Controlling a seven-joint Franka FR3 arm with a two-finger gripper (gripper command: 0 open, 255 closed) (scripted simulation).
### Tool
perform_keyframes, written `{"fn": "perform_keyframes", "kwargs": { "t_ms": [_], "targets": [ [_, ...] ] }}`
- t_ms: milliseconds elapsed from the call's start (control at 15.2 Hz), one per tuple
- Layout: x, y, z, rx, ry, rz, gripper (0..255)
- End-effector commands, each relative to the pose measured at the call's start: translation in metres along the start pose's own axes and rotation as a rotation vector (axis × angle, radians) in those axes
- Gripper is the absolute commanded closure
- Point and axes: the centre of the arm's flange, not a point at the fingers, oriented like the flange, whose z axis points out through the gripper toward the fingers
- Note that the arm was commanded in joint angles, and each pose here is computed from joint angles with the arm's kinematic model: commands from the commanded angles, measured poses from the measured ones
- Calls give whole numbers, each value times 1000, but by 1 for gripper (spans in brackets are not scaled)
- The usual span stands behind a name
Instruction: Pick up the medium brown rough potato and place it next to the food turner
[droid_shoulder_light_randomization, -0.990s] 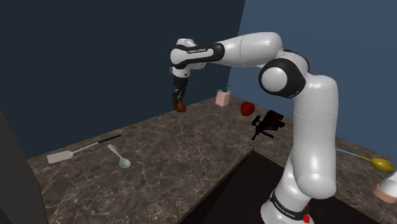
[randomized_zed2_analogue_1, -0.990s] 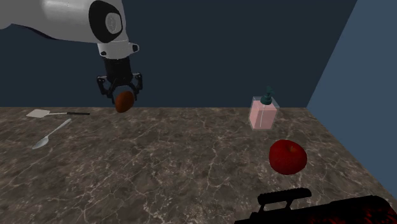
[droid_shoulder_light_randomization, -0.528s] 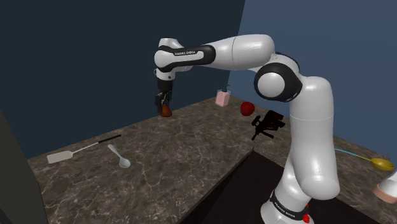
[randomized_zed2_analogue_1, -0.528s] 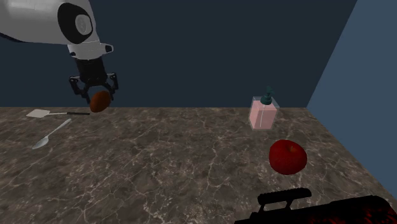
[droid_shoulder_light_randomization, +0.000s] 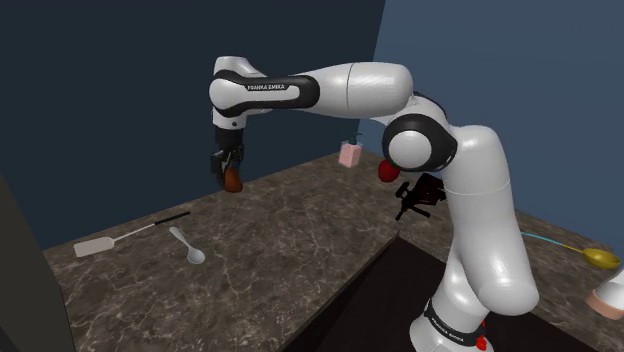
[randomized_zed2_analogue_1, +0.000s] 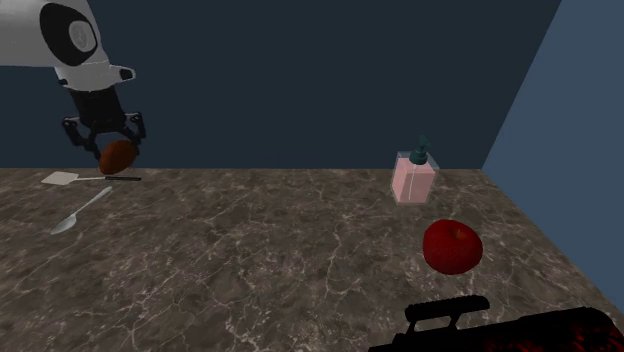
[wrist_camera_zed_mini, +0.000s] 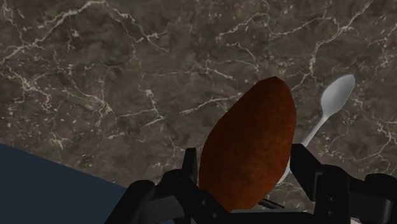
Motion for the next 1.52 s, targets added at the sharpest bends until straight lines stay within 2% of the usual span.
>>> {"fn": "perform_keyframes", "kwargs": {
  "t_ms": [0, 1452],
  "targets": [
    [7, -15, 7, 0, 1, 1, 255],
    [4, -4, 126, 0, 1, 1, 255]
  ]
}}
